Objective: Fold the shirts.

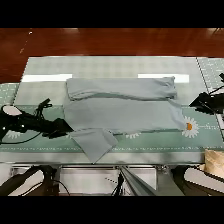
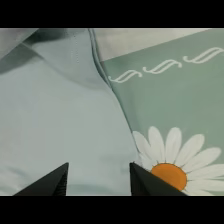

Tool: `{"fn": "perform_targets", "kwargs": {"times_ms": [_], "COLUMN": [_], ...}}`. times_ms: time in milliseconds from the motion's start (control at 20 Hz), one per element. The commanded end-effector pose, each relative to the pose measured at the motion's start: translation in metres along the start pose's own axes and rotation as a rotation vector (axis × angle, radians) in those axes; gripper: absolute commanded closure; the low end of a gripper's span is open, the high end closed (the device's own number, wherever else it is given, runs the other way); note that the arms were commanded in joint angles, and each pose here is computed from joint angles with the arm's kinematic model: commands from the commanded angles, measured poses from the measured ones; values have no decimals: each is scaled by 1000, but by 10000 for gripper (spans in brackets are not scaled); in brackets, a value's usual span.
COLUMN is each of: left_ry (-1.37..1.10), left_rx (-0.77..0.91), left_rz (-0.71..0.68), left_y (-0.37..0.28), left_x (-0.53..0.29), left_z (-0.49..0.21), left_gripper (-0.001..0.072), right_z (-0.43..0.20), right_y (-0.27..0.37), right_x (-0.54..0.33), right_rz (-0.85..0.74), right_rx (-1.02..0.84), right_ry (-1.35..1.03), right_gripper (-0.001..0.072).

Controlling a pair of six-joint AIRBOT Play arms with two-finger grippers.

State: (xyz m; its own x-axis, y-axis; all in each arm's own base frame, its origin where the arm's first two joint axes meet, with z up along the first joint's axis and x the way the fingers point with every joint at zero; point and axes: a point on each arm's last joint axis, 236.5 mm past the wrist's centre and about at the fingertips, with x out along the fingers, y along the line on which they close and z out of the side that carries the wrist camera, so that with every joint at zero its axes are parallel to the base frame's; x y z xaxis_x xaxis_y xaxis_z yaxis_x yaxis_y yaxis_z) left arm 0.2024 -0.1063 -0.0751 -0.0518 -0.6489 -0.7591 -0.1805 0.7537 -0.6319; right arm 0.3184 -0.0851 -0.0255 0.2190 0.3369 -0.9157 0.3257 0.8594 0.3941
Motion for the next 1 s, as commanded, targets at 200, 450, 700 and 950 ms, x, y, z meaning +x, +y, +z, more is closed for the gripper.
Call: {"fn": "perform_targets", "kwargs": {"times_ms": [200, 450, 700, 950], "left_ry": [26, -61, -45, -42], "left_rx": [-13, -58, -51, -34], "left_rz": [44, -25, -28, -29], "left_y": [2, -21, -23, -23], "left_x": [40, 62, 63, 63], "left_z": [-15, 10, 7, 6], "left_gripper": [169, 695, 687, 687], "right_z": [-1, -2, -18, -68], "right_y": [6, 9, -41, -48], "right_x": [2, -4, -14, 18], "right_rz": [33, 31, -159, -31], "right_rx": [8, 1, 12, 154], "right_ry": [-6, -20, 18, 119], "right_gripper": [233, 234, 234, 176]}}
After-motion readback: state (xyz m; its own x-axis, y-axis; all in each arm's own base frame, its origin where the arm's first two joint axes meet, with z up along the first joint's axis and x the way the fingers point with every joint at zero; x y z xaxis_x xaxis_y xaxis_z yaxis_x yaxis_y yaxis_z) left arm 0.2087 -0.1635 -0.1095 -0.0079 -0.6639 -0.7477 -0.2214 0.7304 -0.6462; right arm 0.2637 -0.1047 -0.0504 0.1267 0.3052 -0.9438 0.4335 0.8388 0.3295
